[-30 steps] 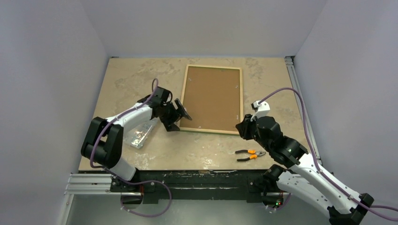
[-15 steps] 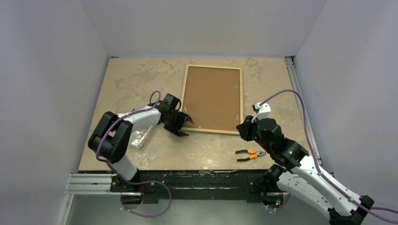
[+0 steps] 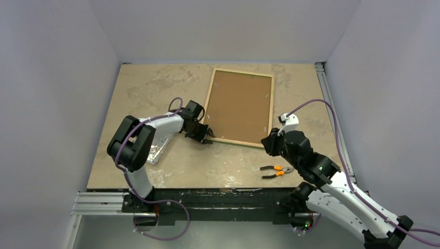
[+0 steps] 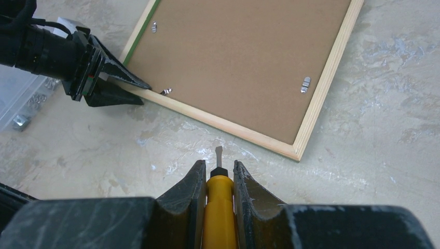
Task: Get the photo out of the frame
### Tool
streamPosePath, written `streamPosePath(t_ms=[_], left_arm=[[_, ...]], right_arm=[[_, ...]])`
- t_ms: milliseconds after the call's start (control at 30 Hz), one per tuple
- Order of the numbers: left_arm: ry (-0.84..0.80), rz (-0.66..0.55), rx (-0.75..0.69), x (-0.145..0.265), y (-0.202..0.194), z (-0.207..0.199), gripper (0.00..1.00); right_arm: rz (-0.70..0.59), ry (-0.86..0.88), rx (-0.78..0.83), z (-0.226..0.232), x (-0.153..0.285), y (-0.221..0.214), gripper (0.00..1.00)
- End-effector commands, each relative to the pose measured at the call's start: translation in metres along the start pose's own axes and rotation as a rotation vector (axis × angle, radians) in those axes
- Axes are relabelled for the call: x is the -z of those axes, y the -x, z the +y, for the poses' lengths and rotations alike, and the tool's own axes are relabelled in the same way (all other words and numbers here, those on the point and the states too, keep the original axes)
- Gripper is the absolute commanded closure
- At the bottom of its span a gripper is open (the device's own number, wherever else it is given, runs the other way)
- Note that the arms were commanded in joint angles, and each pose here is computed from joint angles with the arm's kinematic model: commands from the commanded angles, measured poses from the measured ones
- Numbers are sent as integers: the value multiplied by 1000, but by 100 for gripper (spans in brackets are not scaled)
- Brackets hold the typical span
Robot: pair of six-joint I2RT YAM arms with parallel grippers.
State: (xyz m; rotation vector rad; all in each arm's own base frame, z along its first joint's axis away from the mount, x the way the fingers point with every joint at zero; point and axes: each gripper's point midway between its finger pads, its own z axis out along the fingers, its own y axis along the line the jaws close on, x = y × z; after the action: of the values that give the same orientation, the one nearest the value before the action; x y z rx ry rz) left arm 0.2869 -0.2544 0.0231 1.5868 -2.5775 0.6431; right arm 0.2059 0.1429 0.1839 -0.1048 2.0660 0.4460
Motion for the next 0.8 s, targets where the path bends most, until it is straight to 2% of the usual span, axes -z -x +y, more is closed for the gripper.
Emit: streamPosePath(t_ms=[0, 100, 133, 333, 533, 767], left_arm=[[67, -95, -116, -19, 20, 18, 90], [35, -102, -195, -19, 24, 9, 99], [38, -106, -239, -18, 26, 5, 100], [122, -191, -523, -2, 45, -20, 100], [107, -229, -677, 7, 76, -38, 100], [181, -307, -880, 22, 120, -52, 100]], right_arm=[[-32, 16, -9, 5, -3, 9, 100], [-39, 8, -7, 4, -4, 9, 100], [-38, 8, -5, 4, -5, 9, 100], [-13, -2, 9, 3, -9, 4, 100], [-12, -5, 12, 3, -11, 4, 100], [-7, -10, 15, 2, -12, 3, 100]])
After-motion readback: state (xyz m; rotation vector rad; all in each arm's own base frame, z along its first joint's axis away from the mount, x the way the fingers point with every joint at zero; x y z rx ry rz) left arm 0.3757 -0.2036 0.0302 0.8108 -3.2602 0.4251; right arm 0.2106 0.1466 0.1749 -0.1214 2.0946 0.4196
